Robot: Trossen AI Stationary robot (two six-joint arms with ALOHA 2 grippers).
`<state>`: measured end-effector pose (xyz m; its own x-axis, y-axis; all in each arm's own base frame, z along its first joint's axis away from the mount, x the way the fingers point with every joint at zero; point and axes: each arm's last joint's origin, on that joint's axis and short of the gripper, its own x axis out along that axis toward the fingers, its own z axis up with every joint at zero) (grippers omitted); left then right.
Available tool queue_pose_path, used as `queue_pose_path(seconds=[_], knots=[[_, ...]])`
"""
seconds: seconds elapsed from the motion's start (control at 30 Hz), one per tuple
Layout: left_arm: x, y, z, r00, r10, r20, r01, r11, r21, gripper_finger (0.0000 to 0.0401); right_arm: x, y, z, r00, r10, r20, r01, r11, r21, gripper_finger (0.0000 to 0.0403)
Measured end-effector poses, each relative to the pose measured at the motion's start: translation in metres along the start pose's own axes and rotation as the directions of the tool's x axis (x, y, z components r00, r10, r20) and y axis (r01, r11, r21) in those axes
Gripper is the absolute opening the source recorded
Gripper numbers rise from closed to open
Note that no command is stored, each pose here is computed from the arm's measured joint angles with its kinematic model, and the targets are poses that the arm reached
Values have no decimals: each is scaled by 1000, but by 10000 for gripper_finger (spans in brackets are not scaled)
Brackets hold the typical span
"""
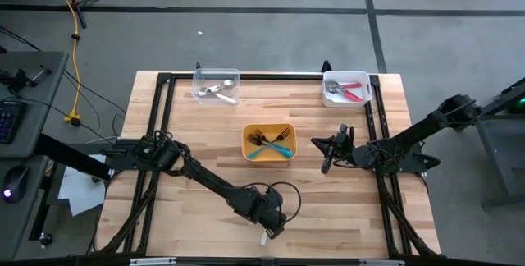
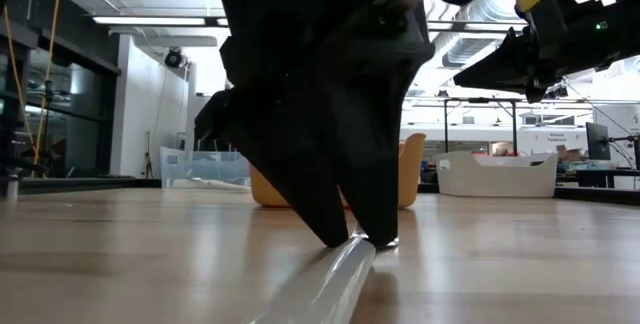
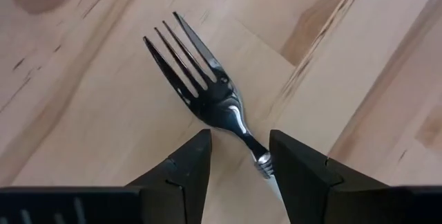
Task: Sort silverware by color (type)
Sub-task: Put the white fork into the transparent bin
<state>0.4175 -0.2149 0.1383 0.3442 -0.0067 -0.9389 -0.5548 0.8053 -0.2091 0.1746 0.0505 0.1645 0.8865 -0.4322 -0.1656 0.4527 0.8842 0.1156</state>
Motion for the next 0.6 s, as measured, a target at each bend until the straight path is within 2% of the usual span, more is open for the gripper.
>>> queue_pose_path(seconds=[0.27, 0.6], knots=[[-2, 6, -3, 997, 60, -45, -57, 996, 72, 127, 0, 0, 0, 1000, 1, 0, -1, 1000, 1, 0], [-8, 13, -7, 980, 149, -131, -126, 978, 166, 70, 0, 0, 0, 1000, 2, -1, -2, 1000, 3, 0]])
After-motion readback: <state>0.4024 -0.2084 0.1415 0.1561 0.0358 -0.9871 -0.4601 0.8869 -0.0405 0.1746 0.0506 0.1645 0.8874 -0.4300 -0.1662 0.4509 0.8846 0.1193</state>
